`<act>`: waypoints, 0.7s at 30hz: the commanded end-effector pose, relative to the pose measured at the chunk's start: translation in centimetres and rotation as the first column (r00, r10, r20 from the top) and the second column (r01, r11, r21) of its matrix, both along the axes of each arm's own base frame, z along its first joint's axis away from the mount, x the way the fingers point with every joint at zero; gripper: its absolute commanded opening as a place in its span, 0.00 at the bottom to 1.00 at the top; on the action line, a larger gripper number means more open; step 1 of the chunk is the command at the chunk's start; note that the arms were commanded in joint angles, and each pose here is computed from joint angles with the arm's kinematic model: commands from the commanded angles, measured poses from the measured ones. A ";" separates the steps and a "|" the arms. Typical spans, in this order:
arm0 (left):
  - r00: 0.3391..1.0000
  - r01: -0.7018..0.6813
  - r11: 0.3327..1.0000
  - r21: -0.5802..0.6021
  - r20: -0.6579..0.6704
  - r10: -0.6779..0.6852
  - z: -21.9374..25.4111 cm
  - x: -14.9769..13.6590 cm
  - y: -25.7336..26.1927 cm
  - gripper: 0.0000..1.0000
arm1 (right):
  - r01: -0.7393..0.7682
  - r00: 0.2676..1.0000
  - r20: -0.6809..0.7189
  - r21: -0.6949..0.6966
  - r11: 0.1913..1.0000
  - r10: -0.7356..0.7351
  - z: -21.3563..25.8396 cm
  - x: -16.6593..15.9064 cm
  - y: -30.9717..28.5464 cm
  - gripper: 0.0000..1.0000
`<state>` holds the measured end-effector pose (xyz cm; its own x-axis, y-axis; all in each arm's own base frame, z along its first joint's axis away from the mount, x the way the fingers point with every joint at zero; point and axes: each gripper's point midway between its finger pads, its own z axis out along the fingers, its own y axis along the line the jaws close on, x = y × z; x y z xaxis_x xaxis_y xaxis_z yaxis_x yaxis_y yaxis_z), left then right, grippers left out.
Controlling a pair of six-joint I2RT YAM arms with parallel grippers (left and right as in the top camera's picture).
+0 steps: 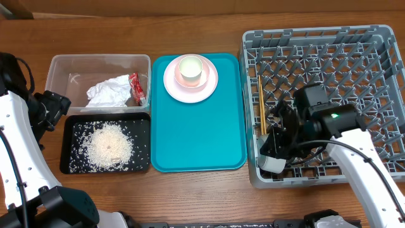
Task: Sort waste into correct bins and load items into the dishwasher
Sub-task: 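Set the bowl upright in the rack and open the right gripper, then move the right gripper left toward the pink plate on the teal tray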
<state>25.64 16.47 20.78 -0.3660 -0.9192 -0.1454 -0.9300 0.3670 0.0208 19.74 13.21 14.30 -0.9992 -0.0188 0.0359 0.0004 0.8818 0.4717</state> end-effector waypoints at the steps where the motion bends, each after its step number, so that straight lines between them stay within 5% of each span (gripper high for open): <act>1: 1.000 -0.004 1.000 0.019 0.030 0.003 1.0 0.3 0.0 1.00 | 0.163 0.987 0.028 -0.233 0.959 -0.161 -1.4 0.8 -3.6 0.09; 10: 1.000 -0.004 1.000 0.019 0.030 0.003 1.0 0.3 0.0 1.00 | 0.258 0.966 0.097 -0.335 0.906 -0.240 0.2 1.9 -5.7 0.11; 21: 1.000 -0.004 1.000 0.019 0.030 0.003 1.0 0.3 0.0 1.00 | 0.137 0.927 0.362 -0.066 0.988 -0.104 11.0 6.2 -0.1 0.18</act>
<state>25.64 16.47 20.78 -0.3660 -0.9192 -0.1454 -0.9300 0.3670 0.0208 25.52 11.46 22.23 -0.9609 0.1396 -0.2391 0.0550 0.9426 0.3293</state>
